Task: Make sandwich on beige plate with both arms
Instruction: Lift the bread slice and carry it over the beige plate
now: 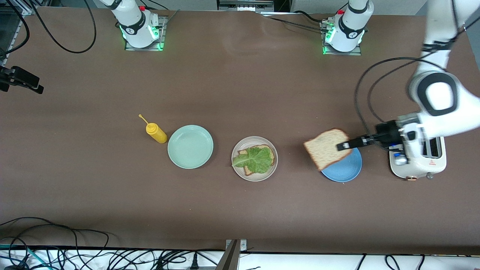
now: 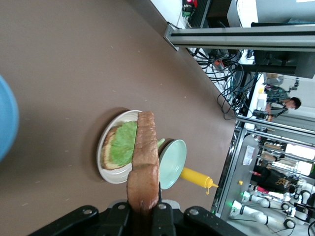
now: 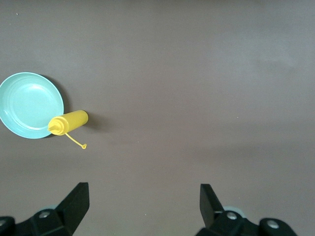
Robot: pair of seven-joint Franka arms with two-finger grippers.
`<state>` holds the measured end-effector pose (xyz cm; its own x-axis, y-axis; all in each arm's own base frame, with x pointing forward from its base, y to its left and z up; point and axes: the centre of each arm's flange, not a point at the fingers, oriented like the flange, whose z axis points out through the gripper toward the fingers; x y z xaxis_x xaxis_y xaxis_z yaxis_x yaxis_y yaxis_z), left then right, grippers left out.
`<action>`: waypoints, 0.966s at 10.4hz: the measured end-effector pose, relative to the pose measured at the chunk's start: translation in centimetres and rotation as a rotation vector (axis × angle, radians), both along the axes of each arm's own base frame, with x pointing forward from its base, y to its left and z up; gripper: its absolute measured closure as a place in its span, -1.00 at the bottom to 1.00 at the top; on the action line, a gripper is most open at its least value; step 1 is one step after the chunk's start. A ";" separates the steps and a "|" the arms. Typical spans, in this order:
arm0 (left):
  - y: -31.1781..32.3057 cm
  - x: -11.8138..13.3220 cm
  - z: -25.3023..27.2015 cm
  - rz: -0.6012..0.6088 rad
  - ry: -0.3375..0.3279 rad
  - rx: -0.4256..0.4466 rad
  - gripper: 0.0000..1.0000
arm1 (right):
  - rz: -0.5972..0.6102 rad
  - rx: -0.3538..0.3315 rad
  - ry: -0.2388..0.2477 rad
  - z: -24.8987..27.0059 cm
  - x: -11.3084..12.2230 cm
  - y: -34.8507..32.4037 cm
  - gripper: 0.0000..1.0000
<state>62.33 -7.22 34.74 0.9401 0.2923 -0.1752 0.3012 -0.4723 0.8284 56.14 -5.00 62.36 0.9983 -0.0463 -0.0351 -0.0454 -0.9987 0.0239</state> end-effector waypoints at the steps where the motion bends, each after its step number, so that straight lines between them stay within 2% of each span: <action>1: -2.6 -0.8 -1.2 0.015 0.007 -0.025 0.81 | -0.001 0.001 0.014 0.0 -0.2 0.0 -1.00; 3: -7.6 -1.8 -1.9 0.091 0.013 -0.072 0.81 | -0.009 0.004 0.048 -0.2 -0.7 -0.4 -1.00; 7: -16.0 -4.6 -3.5 0.209 0.033 -0.083 0.81 | -0.015 0.004 0.038 0.3 -0.7 -0.6 -1.00; 10: -18.1 -5.9 -7.4 0.258 -0.003 -0.096 0.81 | -0.017 0.003 0.033 0.4 -0.7 -0.6 -1.00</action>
